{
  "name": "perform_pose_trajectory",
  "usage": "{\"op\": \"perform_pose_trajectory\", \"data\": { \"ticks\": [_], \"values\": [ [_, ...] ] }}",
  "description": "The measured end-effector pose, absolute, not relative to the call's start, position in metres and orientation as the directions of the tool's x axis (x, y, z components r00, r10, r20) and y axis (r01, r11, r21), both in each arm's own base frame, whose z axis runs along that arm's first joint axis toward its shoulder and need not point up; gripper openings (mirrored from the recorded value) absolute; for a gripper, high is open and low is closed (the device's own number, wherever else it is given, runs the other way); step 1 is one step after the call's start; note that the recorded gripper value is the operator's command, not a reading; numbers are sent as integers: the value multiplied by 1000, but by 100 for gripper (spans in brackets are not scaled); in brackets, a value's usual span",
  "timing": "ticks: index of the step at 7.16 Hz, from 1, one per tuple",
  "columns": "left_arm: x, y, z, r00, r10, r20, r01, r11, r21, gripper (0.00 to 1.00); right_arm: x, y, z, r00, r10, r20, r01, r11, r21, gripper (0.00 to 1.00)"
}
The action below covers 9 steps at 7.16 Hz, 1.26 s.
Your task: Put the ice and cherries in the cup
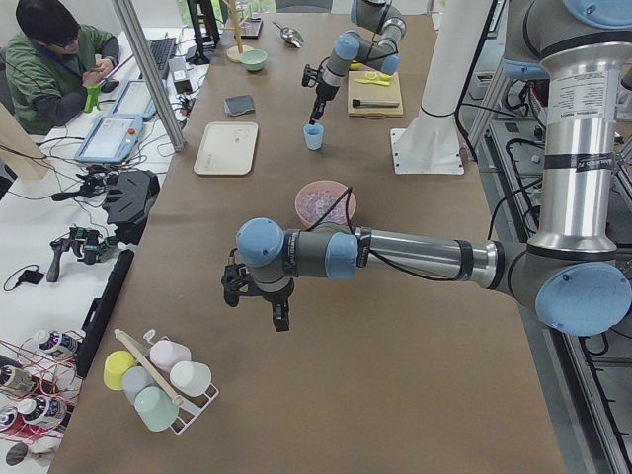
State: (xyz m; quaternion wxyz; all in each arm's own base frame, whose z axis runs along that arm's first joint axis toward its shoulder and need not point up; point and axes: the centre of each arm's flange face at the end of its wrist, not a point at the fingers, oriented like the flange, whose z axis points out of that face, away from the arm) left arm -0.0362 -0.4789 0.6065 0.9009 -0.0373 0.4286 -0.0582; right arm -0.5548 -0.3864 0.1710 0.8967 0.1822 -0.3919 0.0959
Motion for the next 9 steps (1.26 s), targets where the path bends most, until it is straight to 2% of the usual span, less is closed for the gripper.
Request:
{"op": "perform_pose_trajectory", "data": {
  "ticks": [2,4,6,9],
  "values": [
    [-36,-479,607,626,-138,-767,73,990,-119,98,-550,-391,172,679,24,733,-309,916,257,100],
    [-38,-474,612,627,-150,-764,76,988,-132,98,-516,-425,181,707,-2,707,-264,927,266,100],
    [-51,-471,615,629,-166,-760,99,986,-134,98,-435,-481,203,772,-41,634,-169,949,268,100],
    [-62,-470,621,677,-79,-731,42,997,-69,98,-249,-536,289,833,-190,519,35,955,295,100]
  ]
}}
